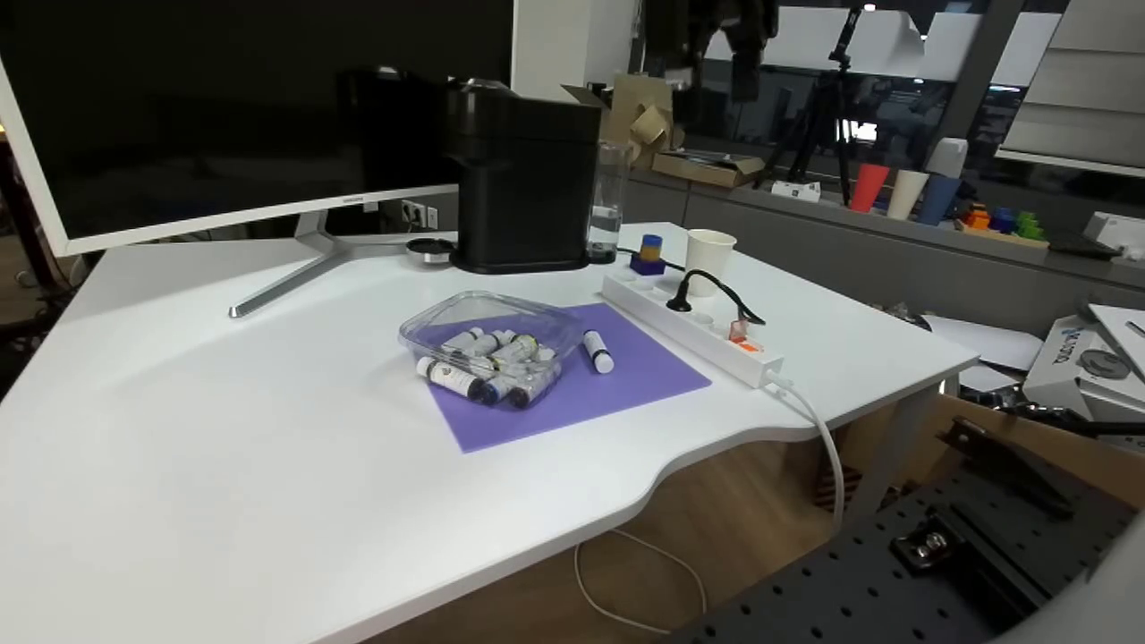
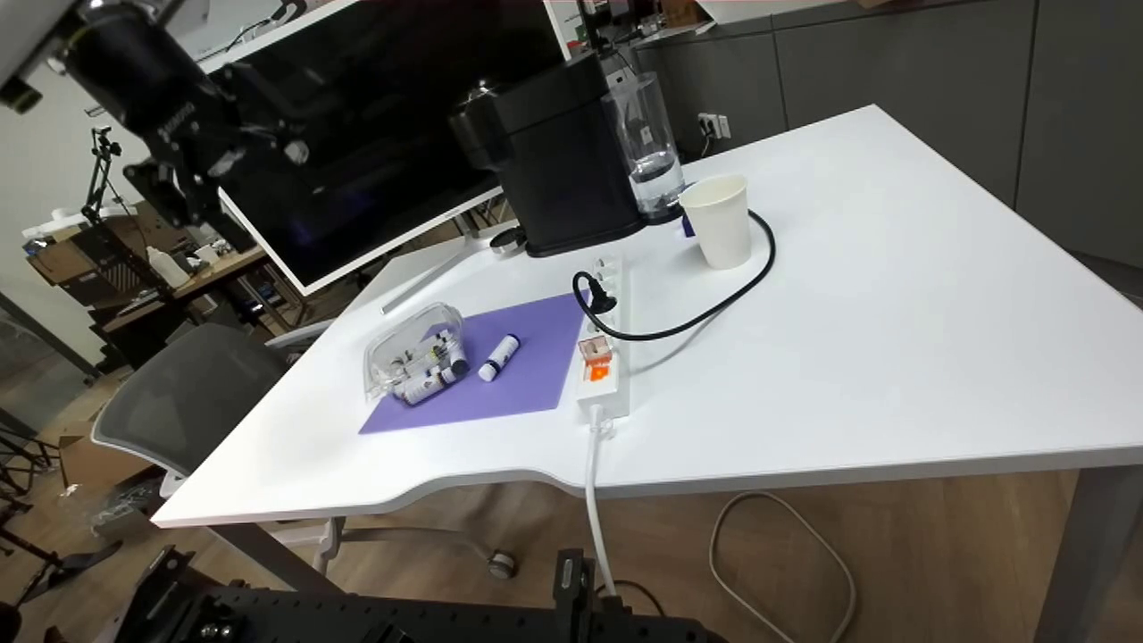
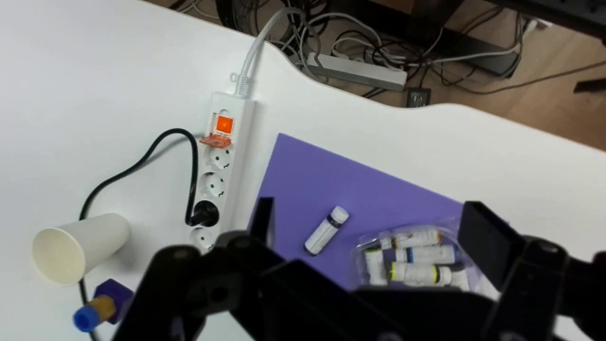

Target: Open the box then turn off the big switch on the adapter

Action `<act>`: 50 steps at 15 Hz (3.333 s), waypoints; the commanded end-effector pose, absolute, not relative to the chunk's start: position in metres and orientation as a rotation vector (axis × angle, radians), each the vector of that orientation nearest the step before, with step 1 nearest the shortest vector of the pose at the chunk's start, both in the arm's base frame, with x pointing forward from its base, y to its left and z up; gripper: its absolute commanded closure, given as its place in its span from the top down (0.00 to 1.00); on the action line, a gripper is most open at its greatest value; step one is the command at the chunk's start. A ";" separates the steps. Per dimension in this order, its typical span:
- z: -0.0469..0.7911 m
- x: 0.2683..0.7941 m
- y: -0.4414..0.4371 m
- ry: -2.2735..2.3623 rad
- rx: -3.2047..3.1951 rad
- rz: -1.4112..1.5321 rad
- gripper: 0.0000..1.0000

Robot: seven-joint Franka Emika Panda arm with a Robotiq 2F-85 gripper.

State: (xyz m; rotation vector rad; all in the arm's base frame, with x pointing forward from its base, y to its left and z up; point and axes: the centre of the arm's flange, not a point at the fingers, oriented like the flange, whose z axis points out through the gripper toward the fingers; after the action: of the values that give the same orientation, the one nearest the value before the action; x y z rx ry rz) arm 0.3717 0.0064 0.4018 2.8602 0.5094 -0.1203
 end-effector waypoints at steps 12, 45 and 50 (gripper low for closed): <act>0.343 0.368 0.066 0.876 2.535 0.058 1.00; 0.168 0.392 0.131 1.162 2.414 -0.052 1.00; 0.157 0.402 0.133 1.175 2.391 -0.049 1.00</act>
State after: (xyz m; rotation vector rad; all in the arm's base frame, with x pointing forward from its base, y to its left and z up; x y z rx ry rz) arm 0.3906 0.1307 0.1687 2.4058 1.2103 -0.0647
